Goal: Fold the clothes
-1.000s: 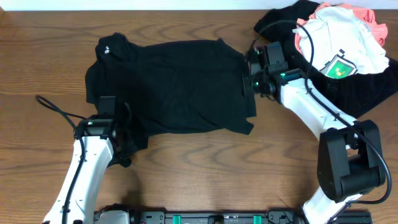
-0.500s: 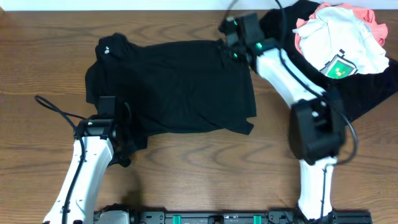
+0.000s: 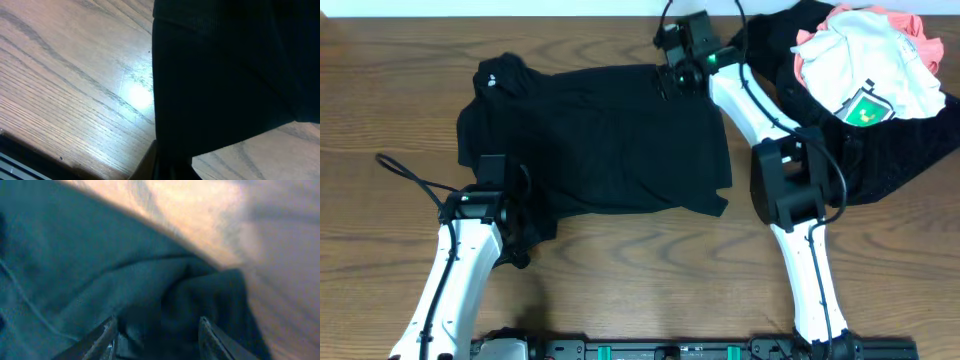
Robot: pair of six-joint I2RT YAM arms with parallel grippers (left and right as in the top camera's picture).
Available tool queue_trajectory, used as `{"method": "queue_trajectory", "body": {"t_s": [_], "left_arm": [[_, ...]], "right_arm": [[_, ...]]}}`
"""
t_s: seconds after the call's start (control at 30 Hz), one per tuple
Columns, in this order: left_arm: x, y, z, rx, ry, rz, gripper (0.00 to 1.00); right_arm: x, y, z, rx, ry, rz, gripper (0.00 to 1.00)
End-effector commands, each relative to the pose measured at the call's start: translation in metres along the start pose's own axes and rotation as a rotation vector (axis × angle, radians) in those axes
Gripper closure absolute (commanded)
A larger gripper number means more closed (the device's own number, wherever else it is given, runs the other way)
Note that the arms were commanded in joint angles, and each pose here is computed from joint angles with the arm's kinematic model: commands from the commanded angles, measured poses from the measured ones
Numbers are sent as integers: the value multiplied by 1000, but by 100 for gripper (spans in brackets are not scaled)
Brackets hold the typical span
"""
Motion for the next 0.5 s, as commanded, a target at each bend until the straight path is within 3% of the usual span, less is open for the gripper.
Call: {"method": "queue_trajectory", "body": {"t_s": [0.0,0.2,0.47], "left_arm": [[-3,4,1,-6,14,-19,94],[-3,4,0,-5,15,-22,94],[-2,4,1,-6,14,-18,94]], "right_arm": [[-1,-5,-1,-20,18,-6,59],[-9,-5,0,-22,29,-55,97],[-34,4,-17,47,-69,-206,99]]}}
Point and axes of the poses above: each gripper's point midway between its finger pads, its own y axis back along the fingers, its own z axis along the line the jaws close on, x = y × z, the point moved 9 cm from there along y, back along the fingers, and after that the axes turned 7 degrees about -y, right-handed, at the moved point
